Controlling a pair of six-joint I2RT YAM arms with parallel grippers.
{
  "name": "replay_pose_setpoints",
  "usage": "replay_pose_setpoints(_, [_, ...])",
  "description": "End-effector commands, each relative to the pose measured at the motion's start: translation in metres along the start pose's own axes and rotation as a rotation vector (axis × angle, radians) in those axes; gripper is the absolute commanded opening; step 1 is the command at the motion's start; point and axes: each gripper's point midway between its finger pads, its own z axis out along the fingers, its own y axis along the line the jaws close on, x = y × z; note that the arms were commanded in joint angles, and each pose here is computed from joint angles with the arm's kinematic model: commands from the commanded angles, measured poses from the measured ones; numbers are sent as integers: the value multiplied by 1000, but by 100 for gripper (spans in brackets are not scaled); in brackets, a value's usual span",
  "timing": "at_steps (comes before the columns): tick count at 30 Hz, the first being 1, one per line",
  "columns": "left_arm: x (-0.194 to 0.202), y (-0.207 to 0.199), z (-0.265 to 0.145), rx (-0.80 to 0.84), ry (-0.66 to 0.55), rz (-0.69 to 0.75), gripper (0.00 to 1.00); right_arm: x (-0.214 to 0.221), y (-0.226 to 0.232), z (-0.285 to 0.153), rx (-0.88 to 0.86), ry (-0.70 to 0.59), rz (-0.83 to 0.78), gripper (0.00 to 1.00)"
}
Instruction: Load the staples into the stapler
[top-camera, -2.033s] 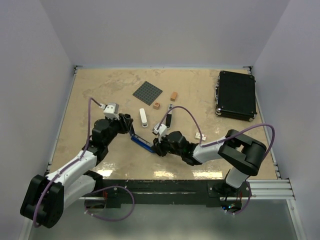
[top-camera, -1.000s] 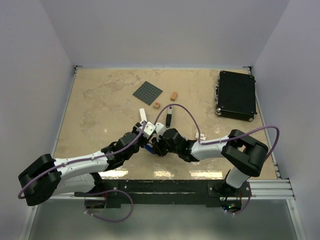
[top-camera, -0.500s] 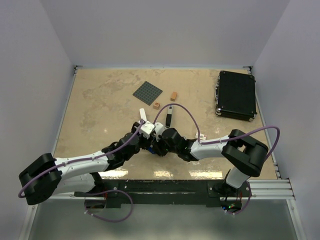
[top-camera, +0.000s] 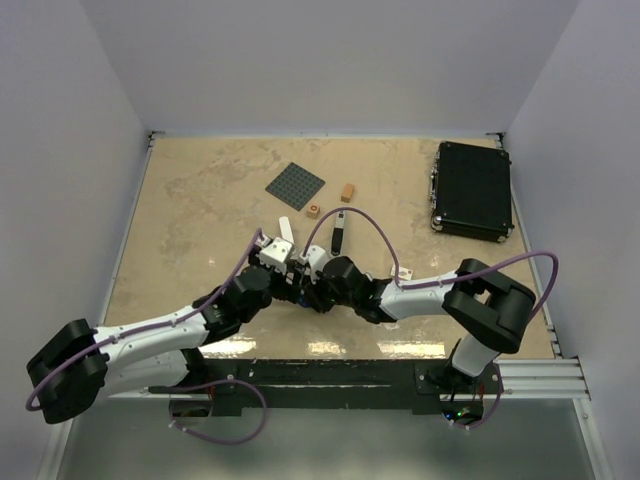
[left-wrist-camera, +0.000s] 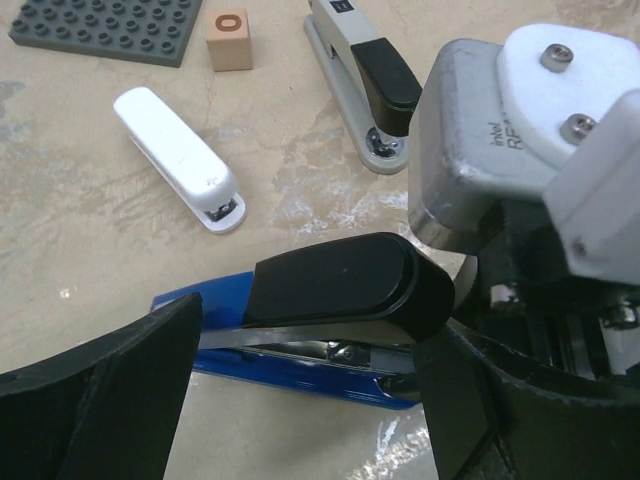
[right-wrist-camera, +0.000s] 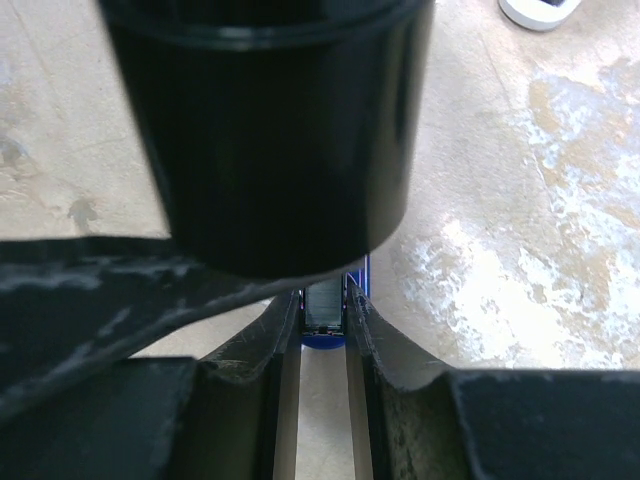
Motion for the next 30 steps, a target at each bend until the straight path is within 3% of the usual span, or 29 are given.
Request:
replay_pose_setpoints(1, [-37, -92, -41, 535, -90, -161, 93, -101, -4, 4, 36, -323, 30, 1])
replay_pose_setpoints(6, [-37, -94, -48, 616, -80, -166, 100, -97, -6, 5, 34, -291, 22, 3])
replay_pose_setpoints(13, [-36, -99, -48, 653, -48, -129, 100, -94, -9, 9, 31, -245, 27, 5])
replay_pose_setpoints(18, [-45, -68, -45, 493, -104, -151, 100, -86, -15, 10, 45, -211, 25, 10])
replay_pose_setpoints(22, [-63, -39, -52, 356, -179, -152, 100, -75, -15, 7, 45, -166, 27, 27])
replay_pose_setpoints(30, [-109, 32, -79, 18, -388, -159, 100, -68, -13, -5, 41, -107, 54, 49])
